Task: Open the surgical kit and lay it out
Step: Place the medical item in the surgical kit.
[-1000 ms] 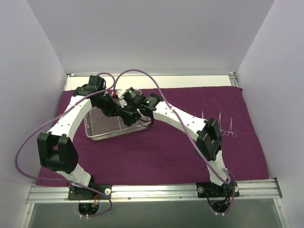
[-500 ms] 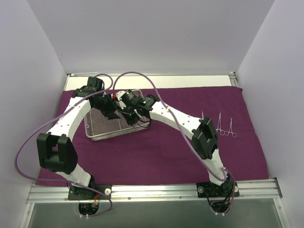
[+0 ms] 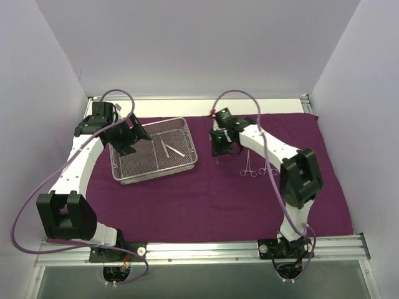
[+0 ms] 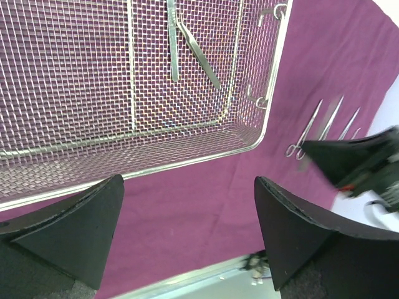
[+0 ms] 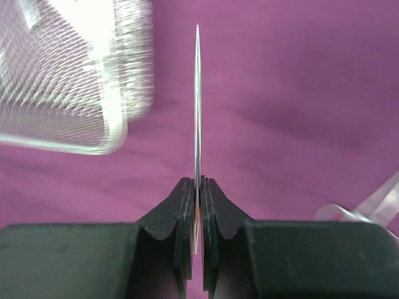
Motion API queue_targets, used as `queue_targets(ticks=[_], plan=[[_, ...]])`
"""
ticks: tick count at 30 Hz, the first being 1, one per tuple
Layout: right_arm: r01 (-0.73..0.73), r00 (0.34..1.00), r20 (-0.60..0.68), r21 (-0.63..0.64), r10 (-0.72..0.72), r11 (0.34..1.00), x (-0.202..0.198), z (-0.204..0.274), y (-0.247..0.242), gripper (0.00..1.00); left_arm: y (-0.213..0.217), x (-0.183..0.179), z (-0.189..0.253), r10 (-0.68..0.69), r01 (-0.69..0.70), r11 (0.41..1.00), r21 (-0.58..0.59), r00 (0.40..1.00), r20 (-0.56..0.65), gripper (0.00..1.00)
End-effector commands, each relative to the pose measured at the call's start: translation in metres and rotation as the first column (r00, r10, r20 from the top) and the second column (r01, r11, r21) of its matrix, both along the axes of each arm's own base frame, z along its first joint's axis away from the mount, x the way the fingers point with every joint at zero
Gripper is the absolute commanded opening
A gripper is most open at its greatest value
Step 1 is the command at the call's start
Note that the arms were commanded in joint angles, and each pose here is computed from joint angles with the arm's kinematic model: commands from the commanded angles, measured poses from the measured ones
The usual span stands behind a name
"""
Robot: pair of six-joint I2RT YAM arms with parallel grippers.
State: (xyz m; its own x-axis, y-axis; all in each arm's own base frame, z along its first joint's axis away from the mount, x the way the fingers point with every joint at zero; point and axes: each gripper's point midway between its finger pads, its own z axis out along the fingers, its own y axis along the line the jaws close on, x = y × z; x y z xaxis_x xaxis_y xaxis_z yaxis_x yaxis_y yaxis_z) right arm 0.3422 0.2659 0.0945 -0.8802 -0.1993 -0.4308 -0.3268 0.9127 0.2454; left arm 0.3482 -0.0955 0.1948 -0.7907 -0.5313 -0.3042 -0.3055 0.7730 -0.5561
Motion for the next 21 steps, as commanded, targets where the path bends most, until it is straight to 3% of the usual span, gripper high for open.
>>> queue_targets(ticks=[1,10,21], plan=[[0.136,0.990,0.022,0.054,-0.137,0.989,-0.001,0.031,-0.027,0.00,0.000,0.009,0.010,-0.078,0.072,0.996,0.053,0.989,0.125,0.94],[0.278,0.952,-0.110,-0.097,-0.287,0.956,-0.012,-0.027,-0.074,0.00,-0.012,0.012,0.013,-0.152,0.149,0.988,0.029,0.979,0.139,0.96],[0.319,0.928,-0.123,-0.218,-0.351,0.922,-0.021,-0.060,-0.097,0.01,-0.026,0.007,0.007,-0.203,0.201,0.979,0.031,0.975,0.095,0.94]])
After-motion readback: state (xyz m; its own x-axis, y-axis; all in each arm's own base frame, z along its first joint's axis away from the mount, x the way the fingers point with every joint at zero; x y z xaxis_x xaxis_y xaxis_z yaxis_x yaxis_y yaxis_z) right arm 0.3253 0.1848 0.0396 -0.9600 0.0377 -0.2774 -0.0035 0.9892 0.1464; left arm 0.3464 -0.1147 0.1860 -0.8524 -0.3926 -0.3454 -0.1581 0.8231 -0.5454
